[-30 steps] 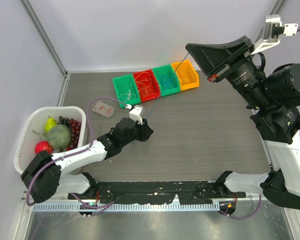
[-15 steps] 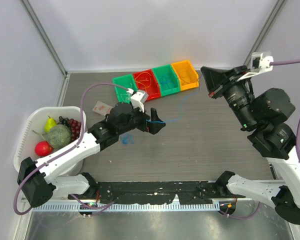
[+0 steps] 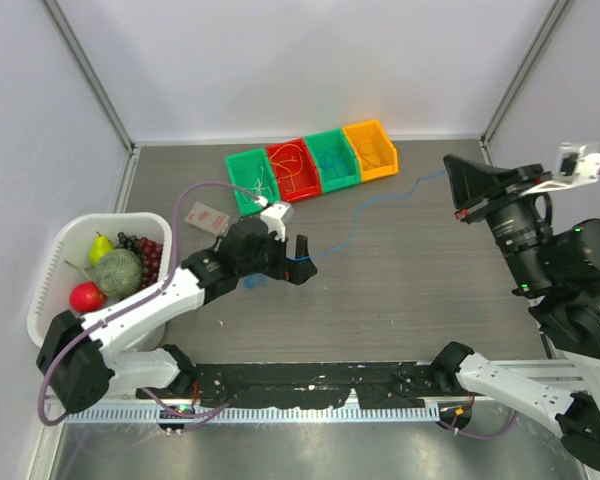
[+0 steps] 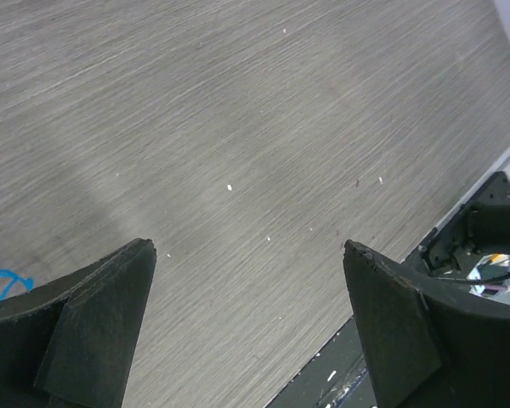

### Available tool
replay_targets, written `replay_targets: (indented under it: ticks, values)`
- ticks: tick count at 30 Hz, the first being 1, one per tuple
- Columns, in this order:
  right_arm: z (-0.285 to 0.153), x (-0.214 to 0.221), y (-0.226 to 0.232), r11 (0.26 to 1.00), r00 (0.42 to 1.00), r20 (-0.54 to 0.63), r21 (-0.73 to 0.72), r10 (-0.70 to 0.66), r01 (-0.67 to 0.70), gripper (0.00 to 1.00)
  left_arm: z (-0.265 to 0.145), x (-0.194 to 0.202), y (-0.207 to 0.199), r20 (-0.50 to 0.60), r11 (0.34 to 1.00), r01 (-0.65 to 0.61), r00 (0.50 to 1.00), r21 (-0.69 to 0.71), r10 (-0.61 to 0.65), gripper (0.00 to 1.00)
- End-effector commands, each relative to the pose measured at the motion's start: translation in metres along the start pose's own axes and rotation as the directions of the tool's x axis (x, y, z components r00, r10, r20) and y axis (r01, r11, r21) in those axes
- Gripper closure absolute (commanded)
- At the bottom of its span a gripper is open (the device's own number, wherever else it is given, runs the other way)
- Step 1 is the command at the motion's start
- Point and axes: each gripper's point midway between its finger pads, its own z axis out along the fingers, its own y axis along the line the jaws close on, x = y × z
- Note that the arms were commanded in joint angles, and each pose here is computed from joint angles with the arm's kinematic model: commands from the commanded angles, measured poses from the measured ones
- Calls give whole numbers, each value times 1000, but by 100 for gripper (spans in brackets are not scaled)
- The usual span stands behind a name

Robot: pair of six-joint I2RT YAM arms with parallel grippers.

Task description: Untangle the cables

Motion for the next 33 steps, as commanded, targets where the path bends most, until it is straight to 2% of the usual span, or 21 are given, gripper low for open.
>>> replay_targets:
  ticks: [1, 4, 6, 10, 12, 15, 19, 20, 21, 22, 24, 27, 28, 29, 33]
  values:
    - [18, -49, 56, 971, 985, 109, -214, 134, -108, 99, 12, 28, 14, -190, 997, -37, 981, -63, 24, 5]
    - [31, -74, 69, 962, 968, 187, -246, 168, -120, 99, 19, 38, 10, -223, 999, -29, 975, -21, 23, 6]
    - [48, -82, 62, 979, 963, 234, -178, 136, -95, 99, 18, 42, 0, -206, 998, -44, 977, 49, 53, 6]
    - [98, -57, 45, 1000, 968, 250, 9, -15, 13, 99, 6, 42, -25, -130, 975, -109, 982, 194, 136, 5]
    - [117, -33, 33, 991, 972, 211, 98, -106, 87, 99, -4, 43, -41, -99, 945, -134, 980, 298, 170, 5]
    - [131, 19, 6, 957, 971, 102, 217, -217, 191, 99, -22, 38, -55, -35, 910, -176, 978, 376, 203, 5]
    - [113, 68, -46, 890, 965, -19, 381, -262, 250, 99, -52, 28, -71, 87, 856, -248, 968, 453, 234, 3]
    - [105, 62, -64, 870, 965, -8, 430, -261, 239, 99, -58, 27, -74, 108, 847, -255, 967, 466, 232, 2]
    - [103, 75, -76, 860, 963, -42, 441, -266, 257, 100, -65, 25, -79, 125, 833, -259, 966, 489, 227, 1]
    - [101, 69, -97, 850, 972, -19, 480, -236, 216, 99, -69, 25, -85, 122, 820, -250, 968, 516, 218, 1]
    - [101, 75, -122, 833, 969, -42, 502, -245, 233, 99, -78, 25, -99, 119, 775, -234, 972, 587, 203, 1]
    - [105, 105, -146, 775, 954, -125, 560, -271, 293, 99, -89, 27, -118, 90, 699, -202, 977, 686, 194, 3]
    - [106, 110, -147, 775, 957, -133, 562, -259, 288, 100, -93, 24, -122, 93, 683, -199, 978, 703, 189, 4]
    - [105, 124, -151, 766, 949, -186, 560, -254, 315, 100, -96, 20, -125, 93, 683, -193, 979, 705, 182, 5]
    - [93, 160, -158, 772, 945, -277, 557, -176, 307, 99, -114, -1, -133, 164, 690, -232, 973, 686, 164, 4]
